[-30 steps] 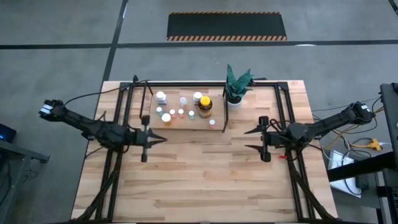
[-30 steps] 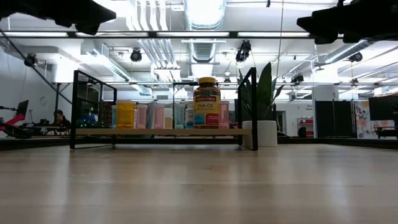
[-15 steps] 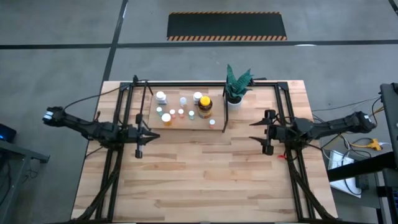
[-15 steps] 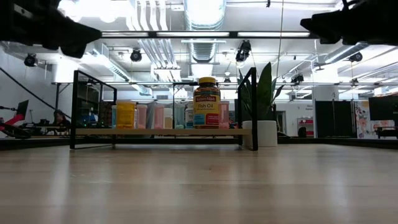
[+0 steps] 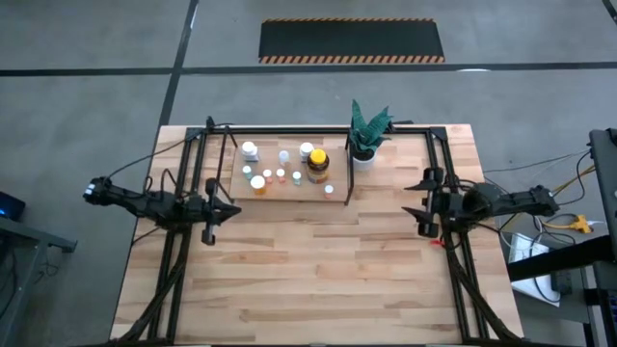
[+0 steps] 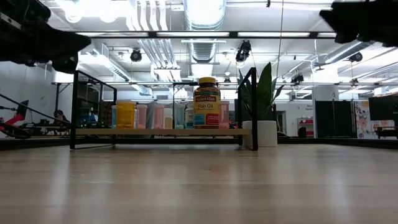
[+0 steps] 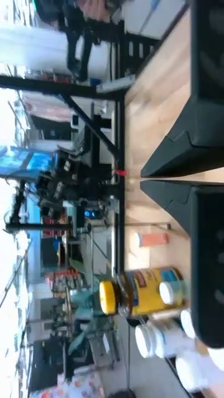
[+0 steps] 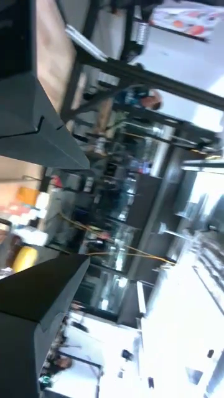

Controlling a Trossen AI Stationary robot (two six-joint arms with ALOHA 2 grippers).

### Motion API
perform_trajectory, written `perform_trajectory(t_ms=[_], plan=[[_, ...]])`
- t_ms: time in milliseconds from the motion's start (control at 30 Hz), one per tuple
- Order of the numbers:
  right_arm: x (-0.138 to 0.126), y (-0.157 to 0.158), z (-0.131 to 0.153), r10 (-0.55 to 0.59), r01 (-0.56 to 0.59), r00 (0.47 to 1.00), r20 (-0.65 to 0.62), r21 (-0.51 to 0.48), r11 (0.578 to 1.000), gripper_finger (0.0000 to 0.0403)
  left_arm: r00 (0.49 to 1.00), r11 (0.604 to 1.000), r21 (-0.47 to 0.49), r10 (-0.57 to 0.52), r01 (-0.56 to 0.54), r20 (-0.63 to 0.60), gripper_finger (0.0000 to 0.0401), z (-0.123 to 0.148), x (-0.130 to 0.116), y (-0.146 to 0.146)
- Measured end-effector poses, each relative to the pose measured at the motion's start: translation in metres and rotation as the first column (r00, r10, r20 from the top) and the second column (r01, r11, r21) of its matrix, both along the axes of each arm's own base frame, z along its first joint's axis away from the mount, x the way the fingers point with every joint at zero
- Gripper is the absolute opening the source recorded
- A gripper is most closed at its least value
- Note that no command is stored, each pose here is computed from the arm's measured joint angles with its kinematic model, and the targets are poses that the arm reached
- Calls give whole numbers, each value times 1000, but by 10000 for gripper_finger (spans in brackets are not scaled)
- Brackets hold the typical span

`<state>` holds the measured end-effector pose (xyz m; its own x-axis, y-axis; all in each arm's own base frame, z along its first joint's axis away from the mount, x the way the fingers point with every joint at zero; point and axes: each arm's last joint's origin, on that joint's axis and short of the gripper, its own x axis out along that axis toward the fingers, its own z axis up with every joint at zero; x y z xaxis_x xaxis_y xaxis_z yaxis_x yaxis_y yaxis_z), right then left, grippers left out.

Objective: Pick and place medicine bottles onto shelf by color
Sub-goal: Return to Home Position

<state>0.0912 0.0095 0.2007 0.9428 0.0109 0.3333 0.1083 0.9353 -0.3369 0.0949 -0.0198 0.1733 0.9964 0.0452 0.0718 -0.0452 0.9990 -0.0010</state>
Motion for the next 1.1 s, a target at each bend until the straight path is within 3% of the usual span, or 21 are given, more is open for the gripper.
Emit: perform_trajectory(t_ms=[133,300,533,833,1100], plan=[[0,1,-3,30,-30,999,-21,5,1000,226,991,991,23,-130,130,-8,0,-1,1,-4],[1,0,-4,19,-19,999,-34,-1,1000,226,950,955,31,-290,295,-114,0,-10,3,-10],[1,0,-6,10,-11,998,-56,-8,1000,226,939,947,60,-301,314,-167,0,-15,5,-11],[4,-7,-22,-225,236,947,-227,20,972,226,945,957,60,-267,282,-191,0,-17,7,-11],[7,-7,-30,-244,247,921,-304,-27,969,226,942,958,60,-263,281,-209,0,-19,8,-11]])
